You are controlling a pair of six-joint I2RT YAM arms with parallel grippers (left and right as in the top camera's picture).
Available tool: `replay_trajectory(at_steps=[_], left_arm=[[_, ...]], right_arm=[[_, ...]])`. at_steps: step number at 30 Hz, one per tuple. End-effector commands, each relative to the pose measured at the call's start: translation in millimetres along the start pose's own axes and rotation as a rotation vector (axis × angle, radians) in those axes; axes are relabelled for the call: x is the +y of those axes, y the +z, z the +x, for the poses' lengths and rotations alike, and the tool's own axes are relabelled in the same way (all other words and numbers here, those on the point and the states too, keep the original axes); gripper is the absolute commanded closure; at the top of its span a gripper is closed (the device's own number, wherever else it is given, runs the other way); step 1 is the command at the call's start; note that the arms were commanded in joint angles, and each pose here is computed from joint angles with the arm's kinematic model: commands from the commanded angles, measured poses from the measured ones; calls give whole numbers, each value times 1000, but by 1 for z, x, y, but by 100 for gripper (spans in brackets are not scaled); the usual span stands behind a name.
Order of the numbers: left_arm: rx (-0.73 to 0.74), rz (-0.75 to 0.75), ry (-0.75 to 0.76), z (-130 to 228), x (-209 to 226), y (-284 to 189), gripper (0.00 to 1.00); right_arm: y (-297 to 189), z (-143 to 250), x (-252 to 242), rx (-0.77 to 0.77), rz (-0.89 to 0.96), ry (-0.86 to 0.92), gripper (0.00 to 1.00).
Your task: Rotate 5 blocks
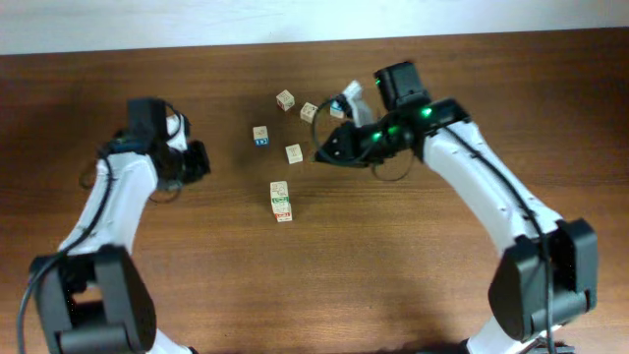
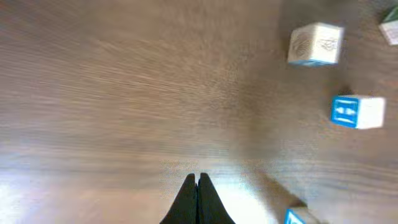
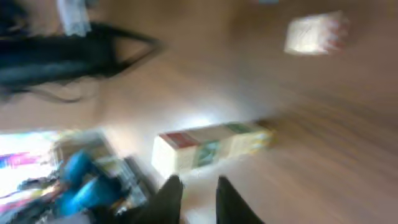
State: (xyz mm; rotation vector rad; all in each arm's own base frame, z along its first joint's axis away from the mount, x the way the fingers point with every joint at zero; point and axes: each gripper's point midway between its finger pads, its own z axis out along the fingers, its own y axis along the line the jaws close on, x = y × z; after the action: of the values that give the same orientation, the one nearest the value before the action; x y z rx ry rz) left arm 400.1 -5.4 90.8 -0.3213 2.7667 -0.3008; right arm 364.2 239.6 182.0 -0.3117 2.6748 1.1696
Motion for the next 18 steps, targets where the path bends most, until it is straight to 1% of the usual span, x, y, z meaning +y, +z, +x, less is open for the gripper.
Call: replay_trajectory(at_steps=[1,3,4,6,7,8,9,11,12,13,14,18], left_arm=[[-173,-139,110,-39,6,-80,90],[-200,-178,108,-39,8,-107,78],[-212,-190,107,-37,8,-121,70],[-221,-188,108,-23,5,-150,64],[-230,-186,108,-15,4,-164,52],[-242,-185,109,-9,3,-175,12],[-256,-183,111,-1,2,-188,1],[-266,-181,112,11,1,-203,1],[-272,-180,112,16,1,-209,1],[-282,-178,113,19,0,-214,0],[-296,-173,114,20,-1,-219,1],[-321,-169,116,22,-2,-227,1]], right_arm=[[-61,-25,-27,-120,423,-189,67],[-79,-24,-33,-114,528,-201,60],[-90,-21,-35,-105,577,-210,55],[-108,-14,-38,-96,653,-199,43],[-117,-9,-36,-93,680,-195,37],[-124,-7,-34,-94,693,-194,32],[-134,-3,-29,-102,707,-195,28],[-151,4,-19,-120,723,-201,21],[-159,9,-13,-131,721,-204,13],[-166,12,-8,-144,723,-201,9],[-175,18,-1,-159,721,-207,2],[-213,40,25,-253,719,-234,2]])
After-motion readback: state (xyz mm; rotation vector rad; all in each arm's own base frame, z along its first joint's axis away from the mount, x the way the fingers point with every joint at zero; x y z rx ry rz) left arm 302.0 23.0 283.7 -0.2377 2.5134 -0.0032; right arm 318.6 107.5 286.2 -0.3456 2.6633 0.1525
